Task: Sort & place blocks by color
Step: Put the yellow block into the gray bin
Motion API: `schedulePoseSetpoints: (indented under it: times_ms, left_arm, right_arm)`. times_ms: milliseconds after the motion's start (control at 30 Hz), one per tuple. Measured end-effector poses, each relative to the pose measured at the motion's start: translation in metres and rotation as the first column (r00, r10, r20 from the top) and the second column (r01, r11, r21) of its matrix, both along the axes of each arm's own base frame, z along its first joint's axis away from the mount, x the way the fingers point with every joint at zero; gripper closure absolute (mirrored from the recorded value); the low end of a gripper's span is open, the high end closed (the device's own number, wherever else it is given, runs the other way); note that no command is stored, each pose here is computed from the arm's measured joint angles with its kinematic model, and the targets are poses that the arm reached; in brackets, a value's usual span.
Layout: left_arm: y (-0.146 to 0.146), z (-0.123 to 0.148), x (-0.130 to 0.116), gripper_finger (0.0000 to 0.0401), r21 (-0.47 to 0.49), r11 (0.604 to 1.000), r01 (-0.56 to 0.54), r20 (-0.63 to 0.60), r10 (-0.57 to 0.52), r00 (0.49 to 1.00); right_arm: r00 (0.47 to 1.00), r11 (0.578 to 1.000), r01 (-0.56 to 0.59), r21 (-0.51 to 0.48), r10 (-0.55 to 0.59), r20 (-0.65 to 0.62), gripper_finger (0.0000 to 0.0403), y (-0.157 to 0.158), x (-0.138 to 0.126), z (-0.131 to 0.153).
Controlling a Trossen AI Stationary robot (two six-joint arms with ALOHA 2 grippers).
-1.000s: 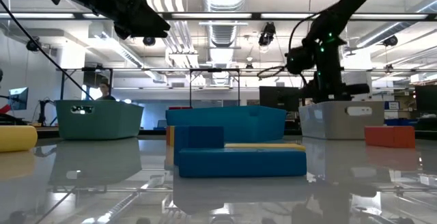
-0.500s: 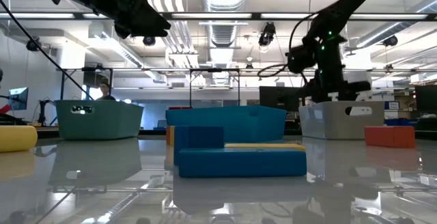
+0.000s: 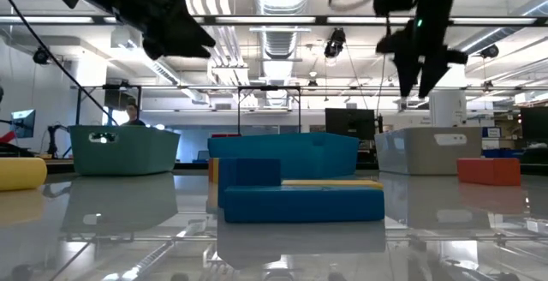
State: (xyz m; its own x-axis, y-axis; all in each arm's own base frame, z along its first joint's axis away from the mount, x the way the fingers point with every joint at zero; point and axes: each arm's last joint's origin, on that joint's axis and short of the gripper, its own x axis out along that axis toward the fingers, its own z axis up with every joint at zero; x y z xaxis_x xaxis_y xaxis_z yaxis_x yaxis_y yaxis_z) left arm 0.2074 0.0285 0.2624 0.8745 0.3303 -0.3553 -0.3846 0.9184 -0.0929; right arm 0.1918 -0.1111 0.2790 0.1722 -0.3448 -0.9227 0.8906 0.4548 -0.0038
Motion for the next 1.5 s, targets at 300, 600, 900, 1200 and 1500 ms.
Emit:
schedulePoseSetpoints:
  times_ms: [300, 600, 900, 1200, 1500]
  left_arm:
    - [-0.023, -0.023, 0.019, 0.0199, -0.139, 0.989, 0.055, -0.069, -0.065, 0.995]
    - [-0.056, -0.038, 0.015, 0.0199, -0.479, 0.865, -0.148, -0.339, -0.027, 0.94]
    - [-0.096, -0.046, 0.007, 0.0199, -0.455, 0.746, -0.487, -0.769, -0.054, 0.636]
    - [-0.121, -0.081, 0.014, 0.0199, -0.363, 0.734, -0.573, -0.89, -0.09, 0.448]
    - [-0.124, -0.091, 0.023, 0.0199, -0.381, 0.744, -0.549, -0.879, -0.107, 0.464]
  right_arm:
    - [0.974, 0.949, -0.15, -0.278, 0.19, 0.123, 0.0179, 0.069, -0.003, 0.034]
    - [0.925, 0.844, -0.228, -0.485, 0.344, 0.163, 0.0179, 0.116, 0.014, 0.04]
    - [0.92, 0.812, -0.284, -0.509, 0.381, 0.094, 0.0179, 0.134, 0.033, 0.023]
    - [0.923, 0.809, -0.297, -0.507, 0.38, 0.066, 0.0179, 0.137, 0.044, 0.014]
    - [0.925, 0.816, -0.282, -0.504, 0.371, 0.083, 0.0179, 0.136, 0.042, 0.015]
